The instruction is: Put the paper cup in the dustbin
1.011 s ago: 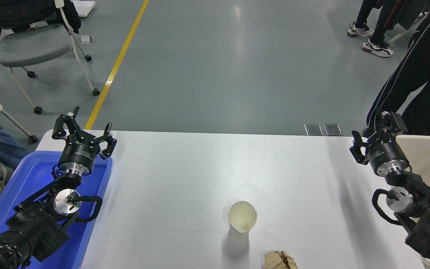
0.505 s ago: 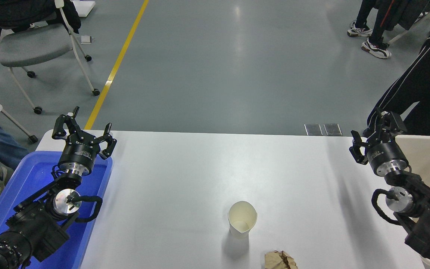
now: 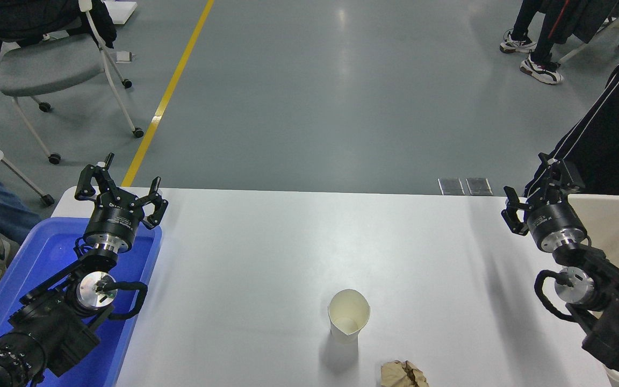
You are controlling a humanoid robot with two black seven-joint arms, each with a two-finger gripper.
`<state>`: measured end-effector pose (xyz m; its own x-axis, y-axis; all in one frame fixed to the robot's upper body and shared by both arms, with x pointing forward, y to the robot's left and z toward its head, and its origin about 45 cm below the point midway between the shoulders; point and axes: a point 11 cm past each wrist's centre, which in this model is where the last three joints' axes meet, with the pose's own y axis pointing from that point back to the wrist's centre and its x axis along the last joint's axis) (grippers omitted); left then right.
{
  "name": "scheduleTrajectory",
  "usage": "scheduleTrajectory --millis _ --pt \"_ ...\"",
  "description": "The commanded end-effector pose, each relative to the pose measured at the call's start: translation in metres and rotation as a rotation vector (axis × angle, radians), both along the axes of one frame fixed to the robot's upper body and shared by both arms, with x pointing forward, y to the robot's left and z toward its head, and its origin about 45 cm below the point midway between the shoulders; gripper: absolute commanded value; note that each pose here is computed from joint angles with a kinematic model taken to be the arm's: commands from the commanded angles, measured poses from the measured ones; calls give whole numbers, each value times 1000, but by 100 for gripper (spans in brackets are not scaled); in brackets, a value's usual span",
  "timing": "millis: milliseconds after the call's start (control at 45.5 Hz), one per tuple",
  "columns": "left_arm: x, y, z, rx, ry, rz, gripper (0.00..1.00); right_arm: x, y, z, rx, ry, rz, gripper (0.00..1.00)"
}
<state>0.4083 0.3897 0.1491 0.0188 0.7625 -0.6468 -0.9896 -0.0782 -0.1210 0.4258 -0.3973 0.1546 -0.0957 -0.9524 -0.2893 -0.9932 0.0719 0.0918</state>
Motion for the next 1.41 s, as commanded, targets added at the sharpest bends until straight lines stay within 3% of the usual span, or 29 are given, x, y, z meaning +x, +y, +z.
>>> scheduleTrajectory --millis 0,154,549,879,1033,1385 --pt "0 0 0 0 0 -1 100 4 11 12 18 10 58 99" --pt "0 0 0 0 0 -1 100 2 23 21 -32 6 150 99" --pt "0 0 0 1 1 0 100 -5 33 60 -456 163 484 99" --pt "0 0 0 1 1 0 100 -17 77 106 -766 126 721 99" --pt "0 0 0 0 0 -1 100 -28 102 103 -1055 56 851 99" --pt "0 0 0 0 0 -1 100 -42 146 103 -1258 61 1145 99"
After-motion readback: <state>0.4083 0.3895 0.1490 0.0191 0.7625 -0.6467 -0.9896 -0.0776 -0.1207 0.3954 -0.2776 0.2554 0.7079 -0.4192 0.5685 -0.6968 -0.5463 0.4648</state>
